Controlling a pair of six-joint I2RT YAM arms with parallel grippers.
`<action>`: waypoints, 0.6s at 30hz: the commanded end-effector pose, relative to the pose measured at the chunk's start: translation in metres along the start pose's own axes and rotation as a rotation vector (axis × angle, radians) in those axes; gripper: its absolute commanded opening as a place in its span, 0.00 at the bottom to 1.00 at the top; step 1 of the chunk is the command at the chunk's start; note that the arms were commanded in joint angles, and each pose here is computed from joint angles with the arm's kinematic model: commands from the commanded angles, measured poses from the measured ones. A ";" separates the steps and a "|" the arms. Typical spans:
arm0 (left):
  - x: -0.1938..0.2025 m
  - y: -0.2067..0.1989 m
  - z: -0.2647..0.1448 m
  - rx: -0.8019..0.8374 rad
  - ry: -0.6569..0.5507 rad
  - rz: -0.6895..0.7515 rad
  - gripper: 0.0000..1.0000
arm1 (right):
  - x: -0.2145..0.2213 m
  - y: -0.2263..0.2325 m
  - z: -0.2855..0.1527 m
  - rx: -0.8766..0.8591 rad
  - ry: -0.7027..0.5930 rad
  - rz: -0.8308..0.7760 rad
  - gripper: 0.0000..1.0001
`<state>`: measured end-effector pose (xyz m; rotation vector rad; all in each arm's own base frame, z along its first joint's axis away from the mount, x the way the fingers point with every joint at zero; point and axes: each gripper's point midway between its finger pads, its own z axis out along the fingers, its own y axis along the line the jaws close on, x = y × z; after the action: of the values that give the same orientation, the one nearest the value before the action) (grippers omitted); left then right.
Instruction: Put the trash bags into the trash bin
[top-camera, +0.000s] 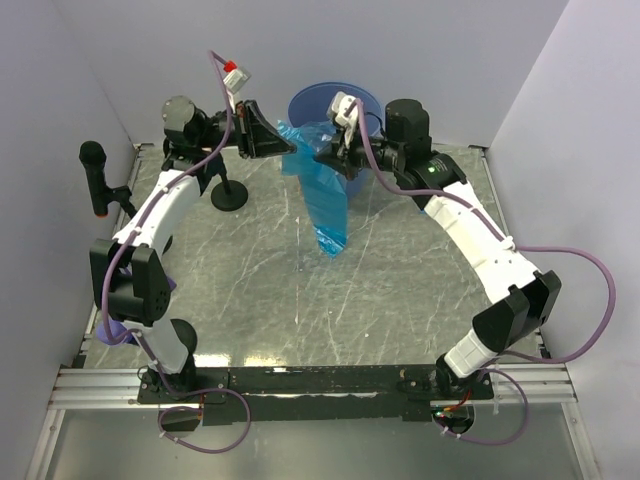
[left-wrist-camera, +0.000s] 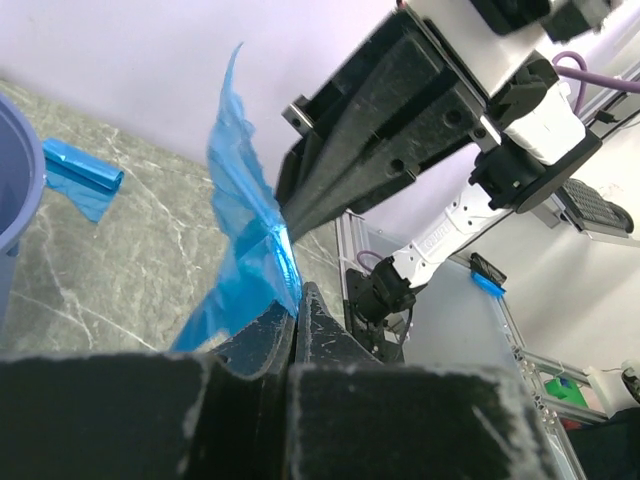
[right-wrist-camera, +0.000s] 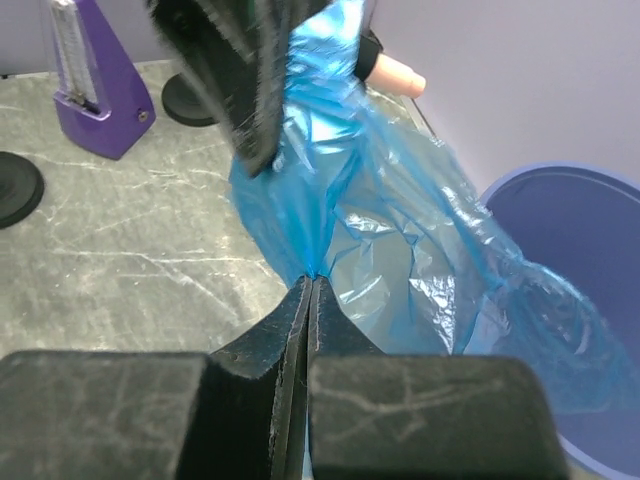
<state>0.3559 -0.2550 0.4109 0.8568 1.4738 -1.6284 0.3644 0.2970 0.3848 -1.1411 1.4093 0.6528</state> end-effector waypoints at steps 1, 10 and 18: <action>-0.034 -0.021 -0.017 -0.014 -0.031 0.135 0.01 | 0.007 0.003 -0.023 0.027 0.034 -0.012 0.00; -0.036 -0.020 -0.023 -0.033 -0.048 0.127 0.01 | 0.030 0.017 -0.031 0.005 0.074 -0.007 0.00; -0.030 -0.021 -0.024 -0.040 -0.048 0.116 0.01 | -0.004 0.020 -0.035 -0.006 -0.016 -0.020 0.12</action>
<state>0.3719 -0.2280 0.4179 0.8115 1.4723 -1.5677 0.3459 0.2738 0.3378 -1.1776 1.5276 0.6373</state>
